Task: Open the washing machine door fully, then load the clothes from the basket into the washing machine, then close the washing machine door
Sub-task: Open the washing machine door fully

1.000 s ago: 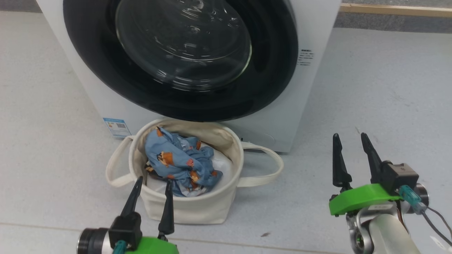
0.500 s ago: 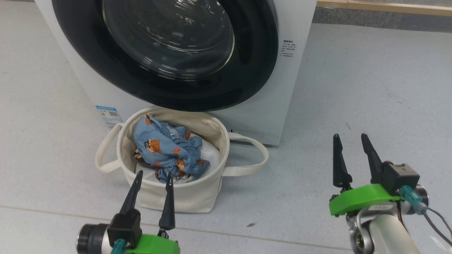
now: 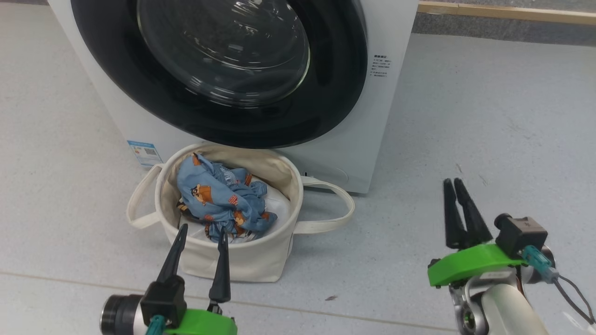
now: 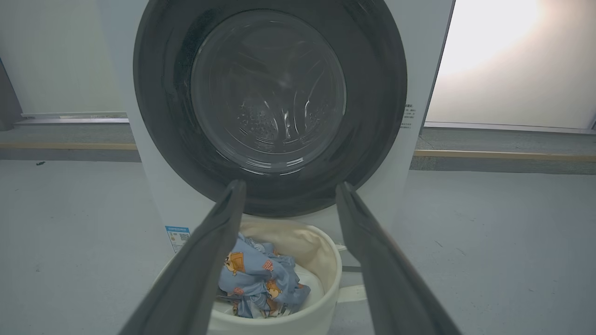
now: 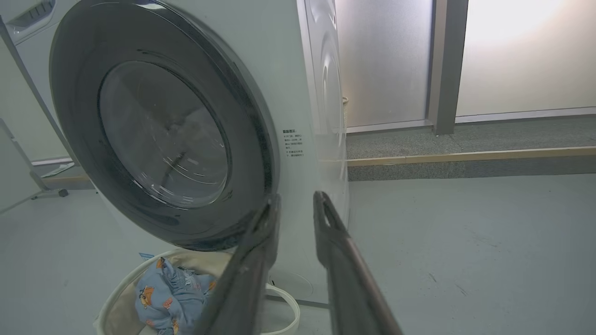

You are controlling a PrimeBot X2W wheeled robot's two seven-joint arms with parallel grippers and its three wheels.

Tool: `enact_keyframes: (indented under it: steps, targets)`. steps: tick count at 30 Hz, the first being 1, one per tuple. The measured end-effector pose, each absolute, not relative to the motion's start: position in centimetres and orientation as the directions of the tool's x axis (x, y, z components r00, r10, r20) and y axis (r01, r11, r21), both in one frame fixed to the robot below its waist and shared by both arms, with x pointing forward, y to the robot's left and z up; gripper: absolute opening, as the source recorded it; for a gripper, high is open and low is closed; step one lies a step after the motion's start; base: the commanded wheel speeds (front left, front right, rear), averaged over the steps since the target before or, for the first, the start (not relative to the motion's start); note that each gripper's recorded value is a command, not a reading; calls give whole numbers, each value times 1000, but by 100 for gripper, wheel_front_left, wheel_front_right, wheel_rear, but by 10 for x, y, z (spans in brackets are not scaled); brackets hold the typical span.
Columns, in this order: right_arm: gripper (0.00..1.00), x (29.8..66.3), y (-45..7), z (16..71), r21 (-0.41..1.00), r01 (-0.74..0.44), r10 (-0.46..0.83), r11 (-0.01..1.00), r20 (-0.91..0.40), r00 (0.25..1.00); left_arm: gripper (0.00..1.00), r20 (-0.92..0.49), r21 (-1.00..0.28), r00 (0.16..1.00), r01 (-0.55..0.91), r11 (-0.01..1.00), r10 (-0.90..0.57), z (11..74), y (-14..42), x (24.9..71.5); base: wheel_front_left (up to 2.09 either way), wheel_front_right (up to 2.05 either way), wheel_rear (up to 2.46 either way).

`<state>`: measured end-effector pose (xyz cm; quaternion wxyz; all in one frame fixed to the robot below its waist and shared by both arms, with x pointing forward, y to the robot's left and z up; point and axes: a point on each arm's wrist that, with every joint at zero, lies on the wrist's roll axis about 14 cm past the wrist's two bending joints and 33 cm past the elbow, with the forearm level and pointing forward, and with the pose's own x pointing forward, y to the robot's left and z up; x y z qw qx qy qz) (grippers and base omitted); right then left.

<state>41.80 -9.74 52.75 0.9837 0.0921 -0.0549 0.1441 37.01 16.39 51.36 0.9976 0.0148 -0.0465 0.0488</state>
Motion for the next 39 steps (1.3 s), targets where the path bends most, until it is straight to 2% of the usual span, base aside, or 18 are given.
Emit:
enact_keyframes:
  steps: [6, 12, 14, 16, 21, 25, 27, 29, 34, 39]
  targets:
    - [0, 419, -97, 526, 216, -291, 267, 932, 134, 954, 100, 88, 26, 991, -98, 995, 96, 512, 164, 370, 0, 0, 0]
    - [0, 437, -102, 538, 406, -267, 214, 874, 172, 962, 100, 56, 30, 994, -91, 995, 89, 501, 162, 372, 0, 0, 0]
    - [0, 450, -108, 549, 510, -255, 172, 822, 203, 964, 100, 46, 29, 995, -87, 996, 85, 498, 160, 374, 0, 0, 0]
    - [0, 471, -118, 551, 681, -211, 102, 701, 197, 975, 100, 39, 25, 994, -99, 995, 98, 496, 163, 380, 0, 0, 0]
    - [0, 506, -111, 528, 831, -130, 79, 541, 103, 992, 100, 29, 30, 995, -101, 994, 100, 491, 164, 393, 0, 0, 0]
    - [0, 541, -86, 519, 926, -80, 157, 368, 22, 987, 100, -8, 24, 996, -93, 995, 93, 478, 162, 402, 0, 0, 0]
    - [0, 551, -80, 520, 936, -77, 182, 343, 15, 983, 100, -15, 25, 996, -88, 996, 89, 475, 160, 405, 0, 0, 0]
    - [0, 582, -75, 531, 957, -89, 221, 276, 27, 975, 100, -27, 18, 996, -84, 996, 84, 469, 159, 418, 0, 0, 0]
    - [0, 618, -70, 528, 969, -91, 276, 230, 24, 961, 100, -54, 22, 995, -87, 996, 88, 456, 159, 433, 0, 0, 0]
    - [0, 635, -54, 504, 981, -45, 378, 189, -30, 925, 100, -98, 14, 989, -105, 994, 106, 440, 165, 436, 0, 0, 0]
